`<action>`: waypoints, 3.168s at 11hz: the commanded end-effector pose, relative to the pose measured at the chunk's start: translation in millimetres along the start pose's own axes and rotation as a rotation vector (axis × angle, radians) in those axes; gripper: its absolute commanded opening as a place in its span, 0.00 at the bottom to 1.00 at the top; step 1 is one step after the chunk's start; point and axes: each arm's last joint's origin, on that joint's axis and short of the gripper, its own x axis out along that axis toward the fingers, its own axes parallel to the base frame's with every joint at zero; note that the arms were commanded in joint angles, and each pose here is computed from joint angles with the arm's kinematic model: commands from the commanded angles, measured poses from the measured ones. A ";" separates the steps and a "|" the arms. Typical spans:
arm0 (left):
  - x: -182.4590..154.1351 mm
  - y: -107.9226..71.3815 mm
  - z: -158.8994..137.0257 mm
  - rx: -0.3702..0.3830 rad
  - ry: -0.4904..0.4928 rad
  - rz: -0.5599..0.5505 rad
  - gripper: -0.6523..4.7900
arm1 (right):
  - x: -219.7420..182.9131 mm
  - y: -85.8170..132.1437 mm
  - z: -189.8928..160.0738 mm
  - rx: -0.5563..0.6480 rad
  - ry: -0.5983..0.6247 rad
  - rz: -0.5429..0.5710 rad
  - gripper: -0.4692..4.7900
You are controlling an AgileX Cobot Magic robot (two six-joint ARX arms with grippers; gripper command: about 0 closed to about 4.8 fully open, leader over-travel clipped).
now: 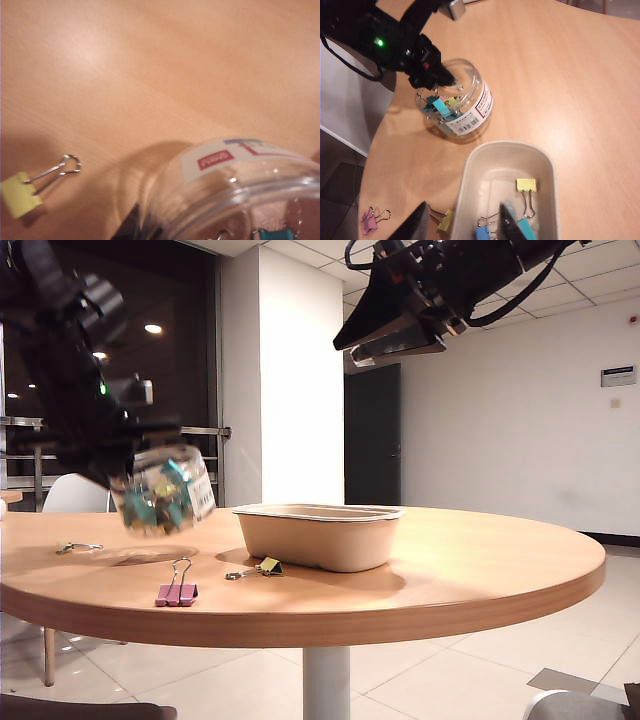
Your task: Pick up the box filled with clips, pour some clips from it into the rectangular paper box, and then put the clip box back on the table.
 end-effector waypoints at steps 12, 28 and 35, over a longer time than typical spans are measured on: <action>34.4 56.3 6.6 -0.140 0.141 0.124 0.72 | -1.8 1.6 3.6 -0.012 -0.015 0.007 0.43; 49.4 59.2 -26.1 -0.014 0.428 0.180 0.55 | -2.3 0.8 9.5 -0.043 -0.061 -0.002 0.43; 27.2 54.1 10.3 -0.017 0.333 0.100 0.39 | -2.9 0.2 13.2 -0.061 -0.087 -0.015 0.43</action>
